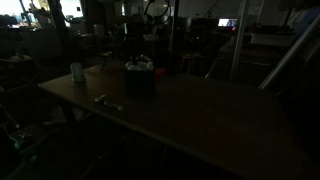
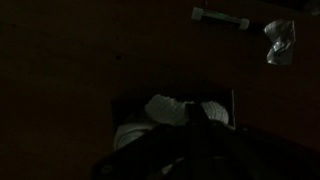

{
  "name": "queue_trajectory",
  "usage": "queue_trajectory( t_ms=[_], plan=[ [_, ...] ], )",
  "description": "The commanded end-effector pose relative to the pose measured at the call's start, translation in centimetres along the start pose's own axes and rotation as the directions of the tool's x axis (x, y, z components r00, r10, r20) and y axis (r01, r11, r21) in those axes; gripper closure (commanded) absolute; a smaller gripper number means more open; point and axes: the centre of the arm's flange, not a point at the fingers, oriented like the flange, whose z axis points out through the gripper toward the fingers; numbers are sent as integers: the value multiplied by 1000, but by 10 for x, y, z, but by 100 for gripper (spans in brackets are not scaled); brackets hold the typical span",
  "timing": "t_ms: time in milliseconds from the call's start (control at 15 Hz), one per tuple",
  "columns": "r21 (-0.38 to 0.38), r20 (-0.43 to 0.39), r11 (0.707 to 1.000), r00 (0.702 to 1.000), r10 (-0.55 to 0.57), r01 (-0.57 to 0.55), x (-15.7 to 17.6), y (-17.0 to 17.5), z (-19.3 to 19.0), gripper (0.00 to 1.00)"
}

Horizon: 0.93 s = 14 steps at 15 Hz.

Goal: Put the white towel in the black box

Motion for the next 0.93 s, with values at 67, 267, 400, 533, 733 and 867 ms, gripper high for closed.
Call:
queue_trajectory(
  t_ms=[67, 267, 400, 533, 733, 867],
  plan=[
    [11, -8, 1000, 1000, 6, -6, -8, -9, -2, 100],
    [17, -4, 1000, 1000, 4, -4, -5, -9, 1, 100],
    [21, -4, 1000, 1000, 4, -4, -5, -8, 2, 100],
    [25, -8, 1000, 1000, 3, -3, -3, -7, 4, 100],
    [31, -10, 1000, 1000, 1, -1, 2, -6, 8, 100],
    [35, -8, 999, 1000, 0, 1, 6, -6, 12, 100]
  ],
)
